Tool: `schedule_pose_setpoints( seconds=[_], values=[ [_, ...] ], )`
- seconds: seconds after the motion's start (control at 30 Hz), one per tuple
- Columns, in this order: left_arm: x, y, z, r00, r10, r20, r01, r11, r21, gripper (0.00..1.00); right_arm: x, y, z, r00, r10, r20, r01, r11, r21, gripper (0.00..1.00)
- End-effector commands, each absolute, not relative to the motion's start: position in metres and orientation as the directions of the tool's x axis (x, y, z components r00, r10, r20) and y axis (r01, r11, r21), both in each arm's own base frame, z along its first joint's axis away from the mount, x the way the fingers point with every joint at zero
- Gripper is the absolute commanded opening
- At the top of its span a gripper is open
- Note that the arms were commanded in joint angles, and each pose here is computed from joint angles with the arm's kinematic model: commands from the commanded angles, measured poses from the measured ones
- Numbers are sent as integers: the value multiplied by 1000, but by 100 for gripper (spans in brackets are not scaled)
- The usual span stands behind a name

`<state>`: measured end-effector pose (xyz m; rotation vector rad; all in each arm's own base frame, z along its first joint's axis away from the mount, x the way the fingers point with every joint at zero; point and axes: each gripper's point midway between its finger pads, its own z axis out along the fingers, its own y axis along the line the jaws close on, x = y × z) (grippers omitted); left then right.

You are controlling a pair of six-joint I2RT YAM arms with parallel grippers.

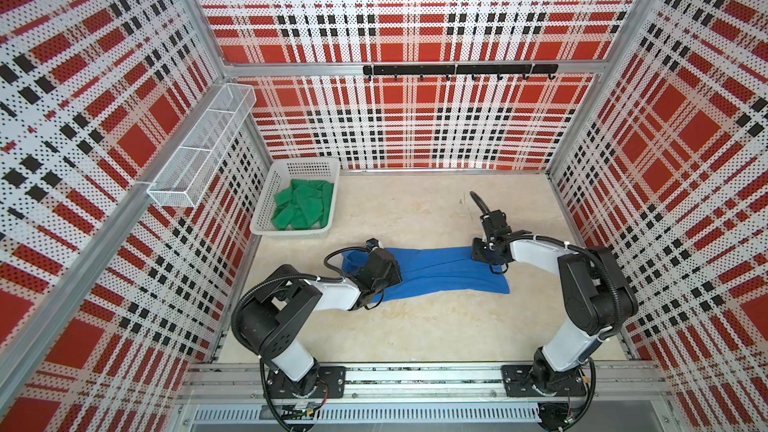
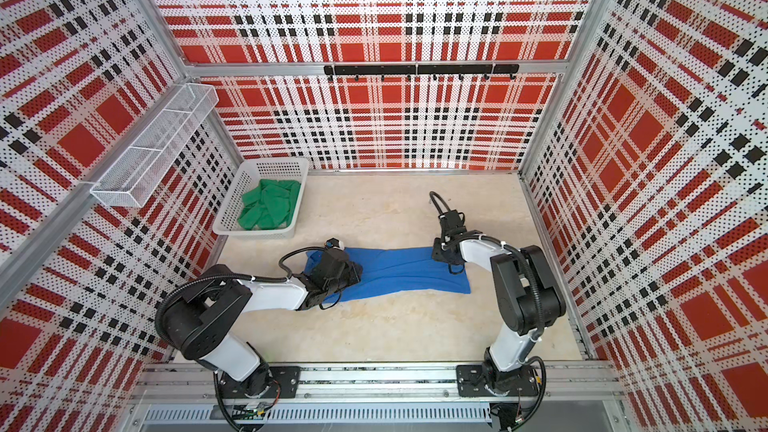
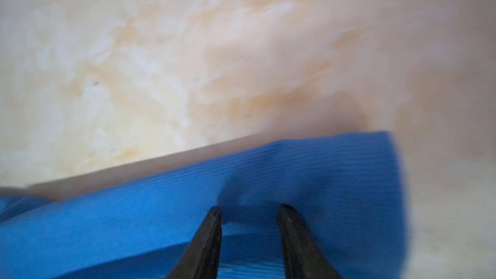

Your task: Fold and stack the tank tops

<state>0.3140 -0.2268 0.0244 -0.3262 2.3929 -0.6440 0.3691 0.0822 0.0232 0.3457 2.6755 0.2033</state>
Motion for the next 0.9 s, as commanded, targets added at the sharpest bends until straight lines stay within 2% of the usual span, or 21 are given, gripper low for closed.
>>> schedule_pose_setpoints(
  seconds=[0.0, 0.23, 0.5, 0.63, 0.87],
  values=[
    [296, -202, -17, -814, -357, -459, -153, 893, -423, 28, 344, 41, 0, -887, 308, -343, 292, 951, 100, 39],
    [316, -222, -8, -814, -318, -486, -103, 902, -419, 29, 324, 46, -12, -906, 316, -283, 292, 948, 127, 40],
    [368, -260, -9, -845, -189, -501, 34, 915, -403, 32, 271, 62, -11, -917, 341, -209, 314, 937, 152, 49],
    [392, -281, -17, -867, -140, -478, 95, 895, -435, 33, 247, 89, -9, -938, 297, -177, 271, 950, 156, 48],
    [419, -289, -32, -893, -15, -449, 179, 905, -386, 40, 197, 123, -18, -963, 248, -102, 230, 959, 163, 47]
  ],
)
